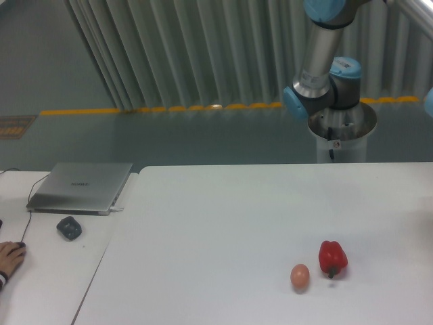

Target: Place the green pepper on the table

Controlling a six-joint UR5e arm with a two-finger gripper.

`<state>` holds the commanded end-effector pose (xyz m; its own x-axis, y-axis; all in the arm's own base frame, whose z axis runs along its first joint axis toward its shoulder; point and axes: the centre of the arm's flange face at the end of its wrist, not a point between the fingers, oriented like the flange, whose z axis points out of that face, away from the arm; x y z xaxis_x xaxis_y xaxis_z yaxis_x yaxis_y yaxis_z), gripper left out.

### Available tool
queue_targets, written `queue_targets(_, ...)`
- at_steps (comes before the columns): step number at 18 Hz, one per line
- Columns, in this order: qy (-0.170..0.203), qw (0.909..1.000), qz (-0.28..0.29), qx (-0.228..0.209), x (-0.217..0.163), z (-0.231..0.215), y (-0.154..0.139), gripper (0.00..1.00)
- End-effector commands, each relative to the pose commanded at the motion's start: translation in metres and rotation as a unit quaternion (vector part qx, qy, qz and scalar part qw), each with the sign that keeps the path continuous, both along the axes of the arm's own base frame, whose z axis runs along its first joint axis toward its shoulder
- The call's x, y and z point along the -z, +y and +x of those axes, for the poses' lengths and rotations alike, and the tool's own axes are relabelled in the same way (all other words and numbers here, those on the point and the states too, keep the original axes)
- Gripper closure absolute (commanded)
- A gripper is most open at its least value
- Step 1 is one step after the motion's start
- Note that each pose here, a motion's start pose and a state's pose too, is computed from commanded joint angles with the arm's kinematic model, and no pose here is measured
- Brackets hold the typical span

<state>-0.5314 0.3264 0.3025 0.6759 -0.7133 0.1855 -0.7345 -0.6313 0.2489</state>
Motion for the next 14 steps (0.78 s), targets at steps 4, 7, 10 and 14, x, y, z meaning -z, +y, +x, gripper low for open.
queue_targets(4,-0.001,0.9999,-0.011,0.001,0.0010,-0.0002,-0.0019,0.00)
queue_targets(7,-0.002,0.9999,-0.011,-0.004,0.0034,-0.0039,-0.0074,0.00)
queue_targets(10,-0.003,0.9999,-0.010,-0.006,0.0053,-0.0052,-0.0088,0.02)
queue_targets(14,-0.004,0.9999,-0.011,-0.006,0.0079,-0.0048,-0.0090,0.04)
